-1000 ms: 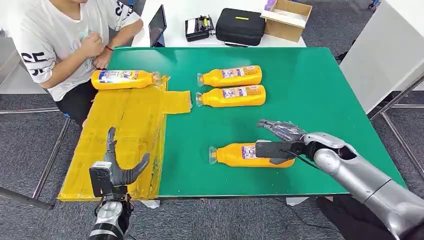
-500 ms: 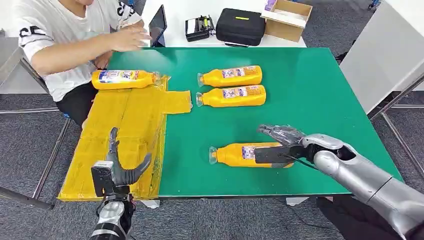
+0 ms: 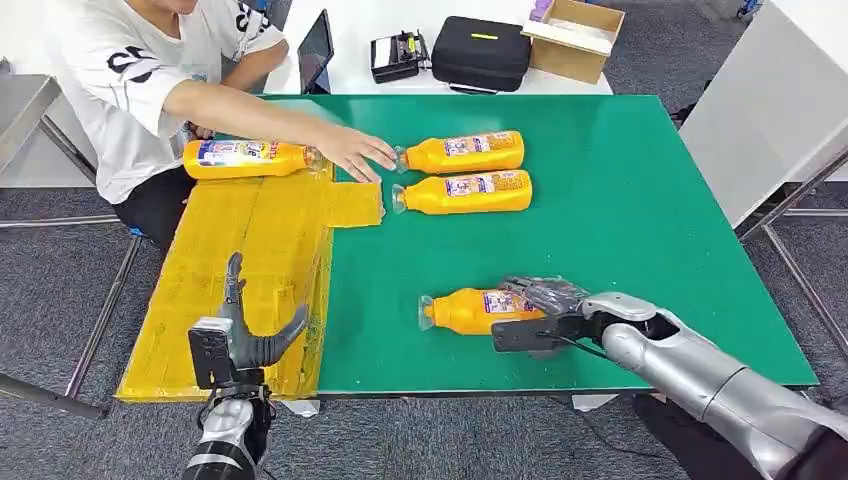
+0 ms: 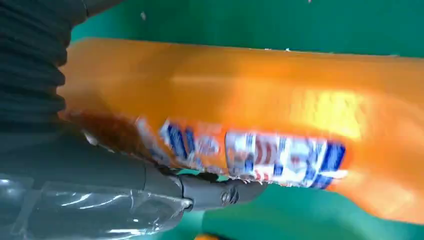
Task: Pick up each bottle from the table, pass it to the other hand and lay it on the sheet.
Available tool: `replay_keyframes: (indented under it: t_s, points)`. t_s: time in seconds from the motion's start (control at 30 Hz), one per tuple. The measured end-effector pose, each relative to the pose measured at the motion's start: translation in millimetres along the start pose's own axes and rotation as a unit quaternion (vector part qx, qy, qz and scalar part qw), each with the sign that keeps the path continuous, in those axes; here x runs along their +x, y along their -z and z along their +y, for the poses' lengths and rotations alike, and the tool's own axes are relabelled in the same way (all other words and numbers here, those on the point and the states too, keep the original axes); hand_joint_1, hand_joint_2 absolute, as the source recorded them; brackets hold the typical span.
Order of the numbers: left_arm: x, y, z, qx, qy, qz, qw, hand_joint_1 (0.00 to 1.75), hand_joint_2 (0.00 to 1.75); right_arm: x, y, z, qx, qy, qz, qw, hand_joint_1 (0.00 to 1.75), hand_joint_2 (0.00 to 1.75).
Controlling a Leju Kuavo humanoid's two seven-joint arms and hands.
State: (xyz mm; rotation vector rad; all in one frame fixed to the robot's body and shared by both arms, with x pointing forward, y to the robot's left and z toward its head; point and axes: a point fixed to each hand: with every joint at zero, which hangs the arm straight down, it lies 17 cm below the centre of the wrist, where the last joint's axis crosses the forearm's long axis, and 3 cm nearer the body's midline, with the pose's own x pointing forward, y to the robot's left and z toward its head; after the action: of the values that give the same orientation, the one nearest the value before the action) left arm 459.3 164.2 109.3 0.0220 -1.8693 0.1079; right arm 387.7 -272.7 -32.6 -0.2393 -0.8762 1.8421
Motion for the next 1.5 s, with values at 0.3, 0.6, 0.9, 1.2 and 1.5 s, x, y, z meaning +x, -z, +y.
replay_keyframes:
  t_s: [0.3,0.6,0.9,1.2,1.5]
  points:
    - [-2,1,-1,-0.002,0.000,0.002,1.000,0.00,1.75,1,5,3,0.004,0.002,0.001,1.000,0.00,1.75]
    - [-4,1,-3,-0.004,-0.004,0.007,1.000,0.00,1.75,-6,5,6,0.011,-0.014,0.014,1.000,1.75,1.75]
    - [-5,-1,-3,-0.004,-0.004,0.009,1.000,0.00,1.75,2,12,-5,-0.040,-0.028,0.002,0.999,1.75,1.75]
    - [-6,-8,1,-0.003,-0.002,0.012,1.000,0.00,1.75,80,26,-57,-0.257,0.016,-0.066,0.964,1.75,1.75]
    - [4,-22,-2,-0.002,-0.056,0.027,0.998,0.00,1.75,168,-120,-221,-0.679,0.188,-0.162,0.691,1.75,1.75]
